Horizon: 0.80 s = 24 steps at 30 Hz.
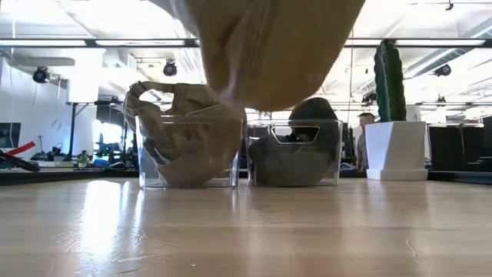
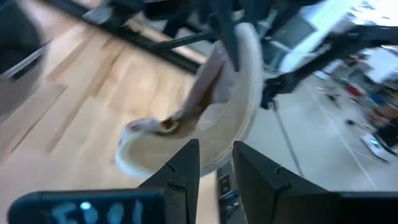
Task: Pick & Place hat
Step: Put the brown cap into the left transparent bin
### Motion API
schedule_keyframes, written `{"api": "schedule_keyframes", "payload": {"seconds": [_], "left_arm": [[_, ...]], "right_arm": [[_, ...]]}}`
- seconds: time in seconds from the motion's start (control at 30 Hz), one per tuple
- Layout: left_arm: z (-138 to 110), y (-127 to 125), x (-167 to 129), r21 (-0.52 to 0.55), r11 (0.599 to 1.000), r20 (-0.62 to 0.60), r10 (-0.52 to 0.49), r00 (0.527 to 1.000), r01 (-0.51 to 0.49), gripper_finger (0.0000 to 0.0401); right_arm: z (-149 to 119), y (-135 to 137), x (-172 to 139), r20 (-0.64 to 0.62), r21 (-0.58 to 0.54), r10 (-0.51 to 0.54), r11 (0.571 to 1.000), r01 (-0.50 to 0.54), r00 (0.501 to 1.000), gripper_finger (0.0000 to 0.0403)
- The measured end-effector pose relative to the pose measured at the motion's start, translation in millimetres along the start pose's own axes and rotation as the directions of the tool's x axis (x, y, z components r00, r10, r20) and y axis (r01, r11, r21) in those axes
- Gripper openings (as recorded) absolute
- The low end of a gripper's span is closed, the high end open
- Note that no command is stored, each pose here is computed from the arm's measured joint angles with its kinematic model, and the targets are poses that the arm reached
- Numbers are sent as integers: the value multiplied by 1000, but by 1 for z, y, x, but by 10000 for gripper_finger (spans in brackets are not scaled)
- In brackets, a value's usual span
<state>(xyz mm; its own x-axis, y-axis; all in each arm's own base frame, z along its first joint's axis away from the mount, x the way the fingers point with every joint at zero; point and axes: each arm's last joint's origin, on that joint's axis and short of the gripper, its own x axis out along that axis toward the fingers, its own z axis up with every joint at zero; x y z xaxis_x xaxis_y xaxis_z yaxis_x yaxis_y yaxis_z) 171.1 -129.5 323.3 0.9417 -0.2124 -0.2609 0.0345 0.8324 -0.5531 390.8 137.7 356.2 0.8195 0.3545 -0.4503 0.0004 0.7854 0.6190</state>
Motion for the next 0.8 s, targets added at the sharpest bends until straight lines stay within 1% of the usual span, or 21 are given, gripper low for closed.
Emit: {"api": "schedule_keyframes", "payload": {"seconds": [0.1, 0.2, 0.3, 0.47, 0.67, 0.73, 0.8], "left_arm": [[4, -6, 0, 69, 994, 21, -80, 997, 79, 92], [6, -8, 0, 148, 983, 30, -113, 993, 107, 92], [6, -9, 0, 209, 969, 11, -135, 991, 129, 92], [2, -8, 4, 294, 948, -8, -128, 992, 124, 92], [-4, -6, 13, 368, 925, -23, -89, 996, 92, 90], [-4, -6, 14, 384, 919, -22, -84, 996, 86, 78], [-4, -6, 14, 386, 920, -9, -70, 997, 68, 55]], "right_arm": [[0, 1, -2, 23, 14, 17, 1000, -17, 1000, 13], [0, -1, -1, 22, 37, 11, 999, -12, 1000, 13], [-1, -4, 3, 34, 60, 21, 998, -23, 999, 13], [7, -7, 5, 82, 60, 78, 995, -83, 994, 13], [10, -14, 6, 78, 82, 87, 992, -93, 993, 13], [10, -14, 6, 79, 82, 85, 992, -92, 993, 13], [10, -15, 6, 84, 83, 81, 993, -88, 993, 13]]}}
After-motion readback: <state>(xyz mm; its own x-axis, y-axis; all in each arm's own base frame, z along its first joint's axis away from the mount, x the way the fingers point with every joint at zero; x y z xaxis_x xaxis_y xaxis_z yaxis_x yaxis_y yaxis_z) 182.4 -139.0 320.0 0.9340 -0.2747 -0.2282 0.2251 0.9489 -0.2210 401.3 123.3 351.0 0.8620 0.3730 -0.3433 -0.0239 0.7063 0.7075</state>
